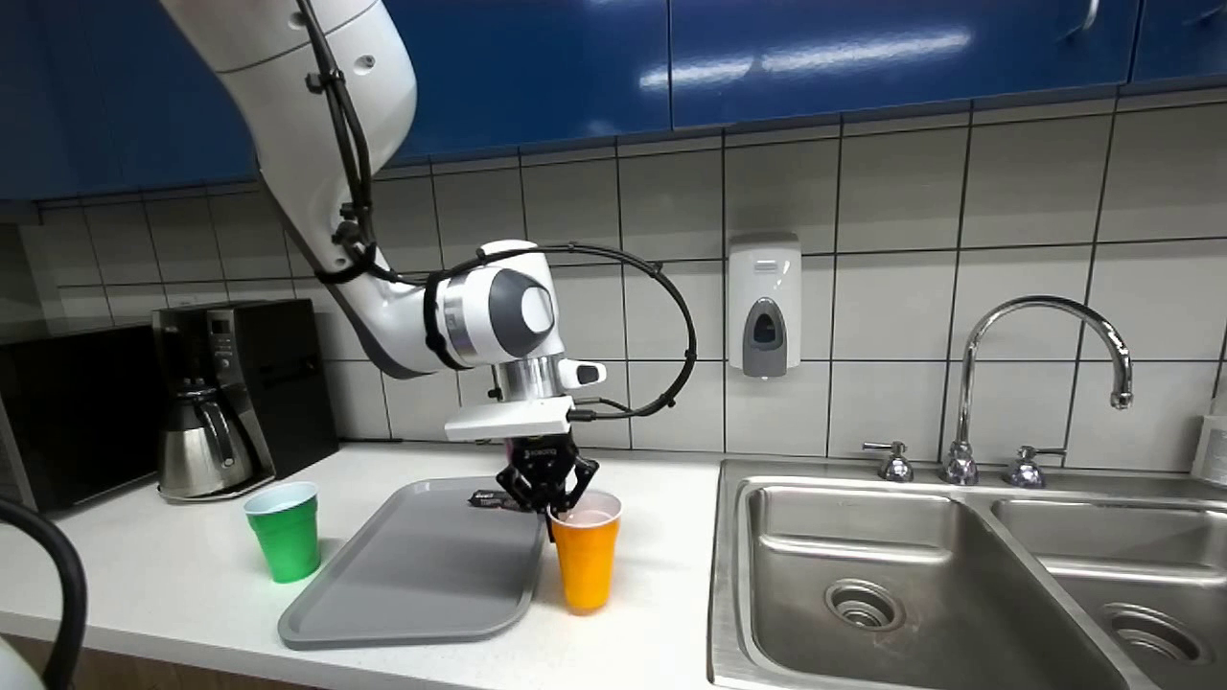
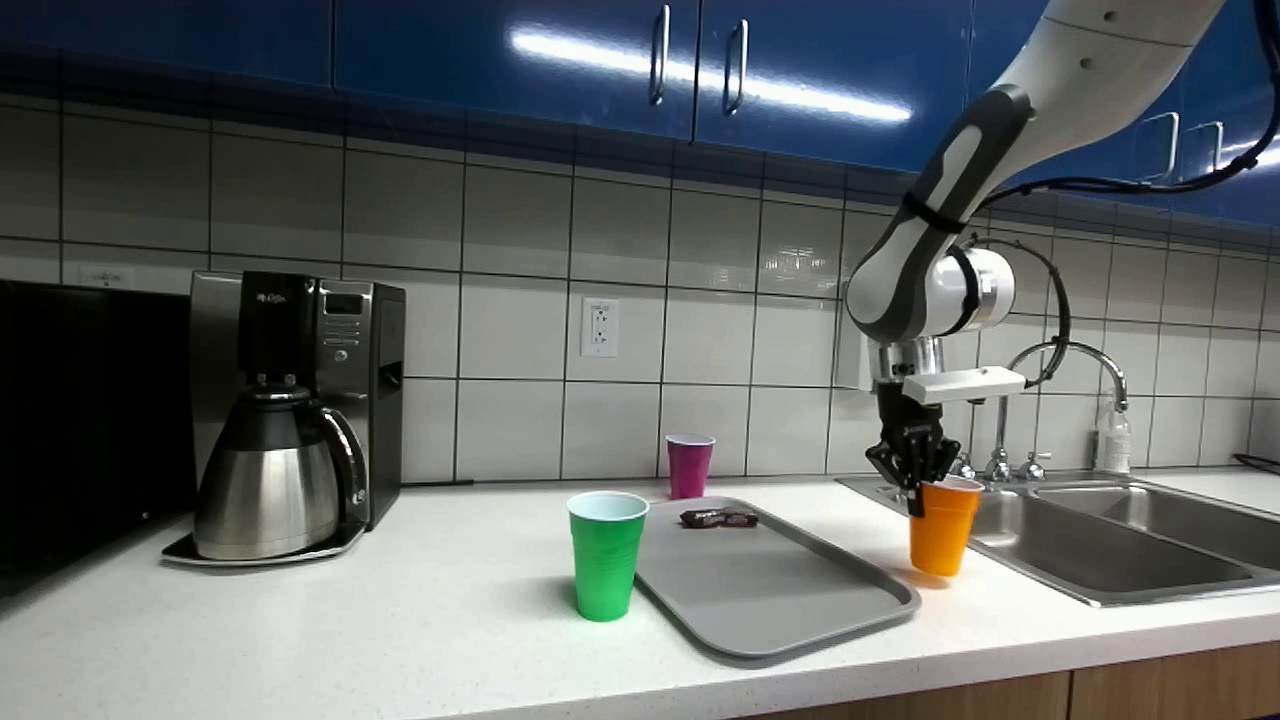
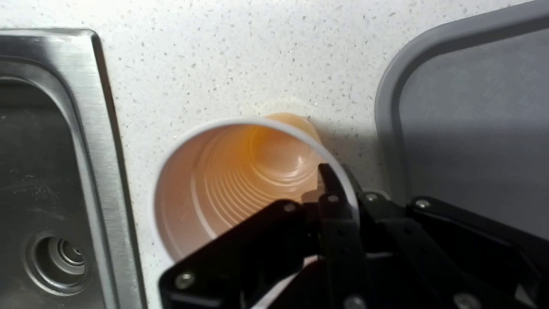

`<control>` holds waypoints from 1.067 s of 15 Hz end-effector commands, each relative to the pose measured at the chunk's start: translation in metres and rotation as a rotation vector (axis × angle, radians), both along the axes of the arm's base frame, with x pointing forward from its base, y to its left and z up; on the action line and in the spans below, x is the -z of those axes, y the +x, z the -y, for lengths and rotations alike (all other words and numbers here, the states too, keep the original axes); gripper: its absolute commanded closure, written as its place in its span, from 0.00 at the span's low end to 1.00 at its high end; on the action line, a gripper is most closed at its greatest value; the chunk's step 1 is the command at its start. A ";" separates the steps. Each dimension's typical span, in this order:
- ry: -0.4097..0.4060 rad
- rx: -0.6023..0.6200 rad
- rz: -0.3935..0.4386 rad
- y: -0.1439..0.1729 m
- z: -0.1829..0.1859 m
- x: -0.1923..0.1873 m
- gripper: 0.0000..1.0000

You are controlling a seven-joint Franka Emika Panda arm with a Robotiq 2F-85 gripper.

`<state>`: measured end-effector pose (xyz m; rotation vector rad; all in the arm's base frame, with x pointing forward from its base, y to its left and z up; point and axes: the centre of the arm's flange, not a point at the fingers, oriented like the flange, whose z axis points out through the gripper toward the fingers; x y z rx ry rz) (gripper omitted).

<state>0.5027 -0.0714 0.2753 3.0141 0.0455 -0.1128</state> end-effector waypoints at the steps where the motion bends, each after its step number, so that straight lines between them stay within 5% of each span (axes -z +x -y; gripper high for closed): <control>1: -0.001 -0.037 0.038 -0.010 -0.003 -0.027 0.99; 16: 0.035 -0.256 0.046 -0.024 -0.103 -0.021 0.99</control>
